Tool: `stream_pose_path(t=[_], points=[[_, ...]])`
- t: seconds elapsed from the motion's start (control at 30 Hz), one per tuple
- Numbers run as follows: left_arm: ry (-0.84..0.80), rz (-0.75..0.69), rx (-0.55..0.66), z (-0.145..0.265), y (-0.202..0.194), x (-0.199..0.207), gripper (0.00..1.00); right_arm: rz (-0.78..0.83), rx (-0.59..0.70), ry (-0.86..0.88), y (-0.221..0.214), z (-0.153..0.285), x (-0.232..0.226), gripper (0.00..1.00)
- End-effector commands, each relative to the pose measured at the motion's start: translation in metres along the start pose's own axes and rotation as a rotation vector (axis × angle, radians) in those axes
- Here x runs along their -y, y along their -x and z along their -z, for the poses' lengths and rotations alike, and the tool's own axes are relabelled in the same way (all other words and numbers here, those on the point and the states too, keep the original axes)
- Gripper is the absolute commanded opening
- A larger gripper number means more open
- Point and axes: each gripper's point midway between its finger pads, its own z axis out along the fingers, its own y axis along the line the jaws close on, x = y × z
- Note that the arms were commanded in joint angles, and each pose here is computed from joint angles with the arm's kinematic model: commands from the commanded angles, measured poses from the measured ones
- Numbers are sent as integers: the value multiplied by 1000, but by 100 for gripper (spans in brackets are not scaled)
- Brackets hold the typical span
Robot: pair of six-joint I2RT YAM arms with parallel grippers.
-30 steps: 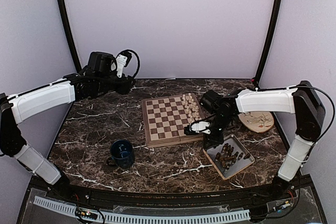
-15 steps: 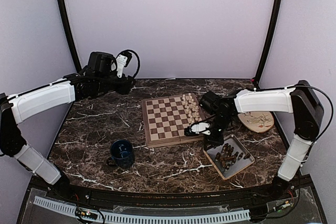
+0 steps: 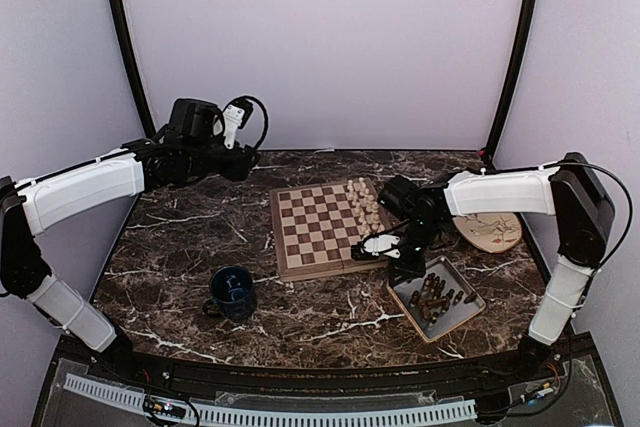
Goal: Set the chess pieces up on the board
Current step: Pick up the rook from the chess pile.
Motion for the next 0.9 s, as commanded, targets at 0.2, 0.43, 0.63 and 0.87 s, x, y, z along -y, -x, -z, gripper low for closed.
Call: stream_pose_path(t=[0.2,0.43,0.63,0.87], points=[[-21,0,4,3,7,5,57,-3,2,9,6,-2,-1,10],[-25,-1,-4,1,6,6,57,-2,11,48,7,3,-9,4],[-31,0,-7,0,5,8,57,1,23,89,5,15,-18,3],[-36,0,-16,-2,4,9,58,-22,38,114,2,24,-13,2]])
